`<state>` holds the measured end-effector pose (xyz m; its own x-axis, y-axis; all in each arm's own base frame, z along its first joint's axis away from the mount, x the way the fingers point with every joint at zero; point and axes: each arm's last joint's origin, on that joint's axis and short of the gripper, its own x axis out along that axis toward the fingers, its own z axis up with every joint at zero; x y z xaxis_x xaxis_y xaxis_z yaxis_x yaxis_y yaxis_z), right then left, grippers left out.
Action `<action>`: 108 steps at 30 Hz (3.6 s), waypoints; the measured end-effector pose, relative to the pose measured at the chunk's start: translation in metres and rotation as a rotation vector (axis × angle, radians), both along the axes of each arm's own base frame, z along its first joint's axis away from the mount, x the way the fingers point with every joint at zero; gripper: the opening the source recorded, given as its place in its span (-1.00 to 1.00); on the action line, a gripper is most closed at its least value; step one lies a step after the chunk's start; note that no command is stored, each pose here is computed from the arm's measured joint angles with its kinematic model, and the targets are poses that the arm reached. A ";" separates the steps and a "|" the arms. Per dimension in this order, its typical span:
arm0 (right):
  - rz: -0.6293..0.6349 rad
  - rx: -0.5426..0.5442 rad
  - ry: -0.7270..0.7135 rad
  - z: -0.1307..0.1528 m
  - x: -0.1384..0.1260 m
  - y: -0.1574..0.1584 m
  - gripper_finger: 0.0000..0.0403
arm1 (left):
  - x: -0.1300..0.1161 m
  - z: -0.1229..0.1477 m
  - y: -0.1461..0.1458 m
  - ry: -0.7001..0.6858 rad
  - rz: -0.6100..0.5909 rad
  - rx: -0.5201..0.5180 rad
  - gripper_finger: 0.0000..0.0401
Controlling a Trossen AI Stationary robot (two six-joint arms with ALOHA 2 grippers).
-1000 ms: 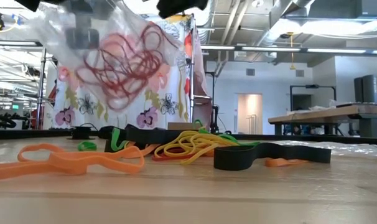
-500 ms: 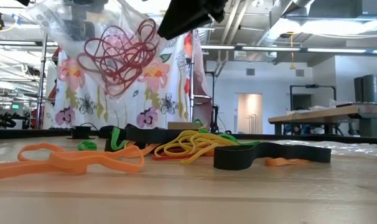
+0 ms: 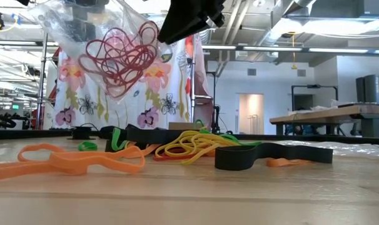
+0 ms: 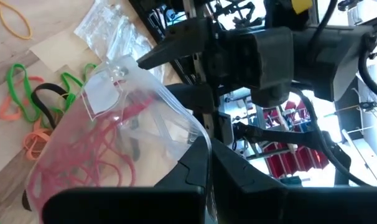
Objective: Sort rubber bands
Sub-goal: Put the red rubber band into the transparent zip bag
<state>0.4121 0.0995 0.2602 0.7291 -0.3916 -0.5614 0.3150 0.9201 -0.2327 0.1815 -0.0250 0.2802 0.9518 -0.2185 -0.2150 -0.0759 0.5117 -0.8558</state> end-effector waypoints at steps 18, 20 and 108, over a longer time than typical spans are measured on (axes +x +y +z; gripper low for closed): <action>0.169 -0.058 -0.058 0.037 0.005 0.014 -0.99 | 0.009 -0.011 -0.009 0.061 -0.008 0.038 -1.00; 0.175 -0.063 -0.076 0.042 0.006 0.014 -1.00 | 0.013 -0.014 -0.010 0.067 -0.012 0.036 -1.00; -0.130 0.071 0.195 -0.003 -0.051 0.064 -0.41 | -0.042 -0.023 -0.018 0.148 0.190 -0.130 -1.00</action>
<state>0.3609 0.1635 0.2574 0.5501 -0.4292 -0.7164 0.3868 0.8912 -0.2370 0.1394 -0.0428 0.2572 0.9386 -0.0744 -0.3369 -0.2892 0.3628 -0.8858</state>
